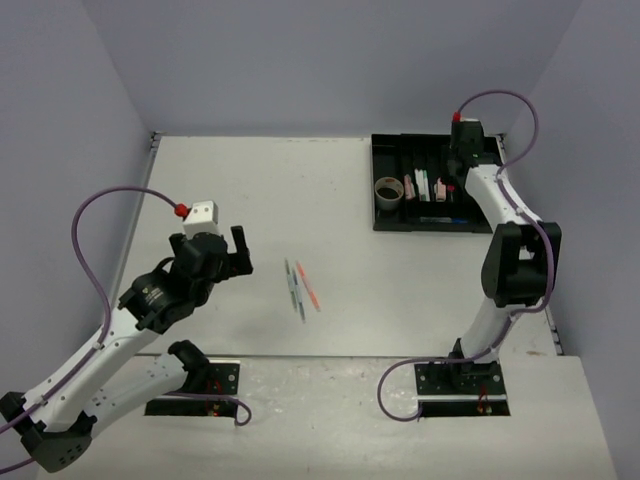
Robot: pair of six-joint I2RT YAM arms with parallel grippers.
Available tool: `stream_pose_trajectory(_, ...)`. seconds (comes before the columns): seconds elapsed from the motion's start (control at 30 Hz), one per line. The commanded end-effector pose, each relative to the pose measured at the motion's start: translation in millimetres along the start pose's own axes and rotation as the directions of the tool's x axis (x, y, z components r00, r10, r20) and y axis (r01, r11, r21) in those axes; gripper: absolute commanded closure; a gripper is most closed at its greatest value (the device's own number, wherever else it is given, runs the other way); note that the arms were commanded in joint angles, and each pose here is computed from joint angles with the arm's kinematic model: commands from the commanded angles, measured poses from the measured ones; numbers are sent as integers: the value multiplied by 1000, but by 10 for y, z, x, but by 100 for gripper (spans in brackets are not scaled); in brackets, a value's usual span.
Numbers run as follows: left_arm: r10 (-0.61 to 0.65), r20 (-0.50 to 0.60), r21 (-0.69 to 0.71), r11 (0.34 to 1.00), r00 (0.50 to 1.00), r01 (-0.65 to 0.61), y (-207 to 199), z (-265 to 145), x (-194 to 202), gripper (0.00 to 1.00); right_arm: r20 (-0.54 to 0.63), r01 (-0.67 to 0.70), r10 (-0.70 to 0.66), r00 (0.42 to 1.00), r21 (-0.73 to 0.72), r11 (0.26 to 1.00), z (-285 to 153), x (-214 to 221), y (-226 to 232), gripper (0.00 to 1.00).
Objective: Sort the stationery into containers
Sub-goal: Place the stationery in the storage box.
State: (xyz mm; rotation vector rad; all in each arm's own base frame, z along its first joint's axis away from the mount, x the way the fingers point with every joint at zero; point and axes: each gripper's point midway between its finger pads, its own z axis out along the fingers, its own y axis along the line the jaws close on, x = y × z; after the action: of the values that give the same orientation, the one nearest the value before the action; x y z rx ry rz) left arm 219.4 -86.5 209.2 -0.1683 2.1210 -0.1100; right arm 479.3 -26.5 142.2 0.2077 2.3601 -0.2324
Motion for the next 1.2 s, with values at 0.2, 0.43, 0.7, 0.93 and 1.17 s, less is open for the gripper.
stream_pose_trajectory(0.2, 35, 34, 131, 991, 999, -40, -231, -3, -82, 0, -86, 188, -183, 979, 54, 981, 302, -104, -331, 100)
stream_pose_trajectory(0.43, 16, 65, 154, 988, 998, -26, -227, -71, -141, 0, -135, 202, -192, 972, 65, 977, 501, -32, -408, 98)
stream_pose_trajectory(0.7, 11, 73, 151, 988, 997, -22, -212, -85, -160, 0, -164, 196, -187, 968, 40, 980, 683, 53, -358, 94)
stream_pose_trajectory(0.93, 5, 79, 150, 989, 997, -17, -202, -96, -172, 0, -188, 199, -189, 964, 37, 979, 782, 152, -341, 90)
stream_pose_trajectory(1.17, 5, 80, 153, 988, 997, -17, -206, -98, -175, 0, -191, 196, -186, 964, 35, 980, 844, 182, -327, 85)
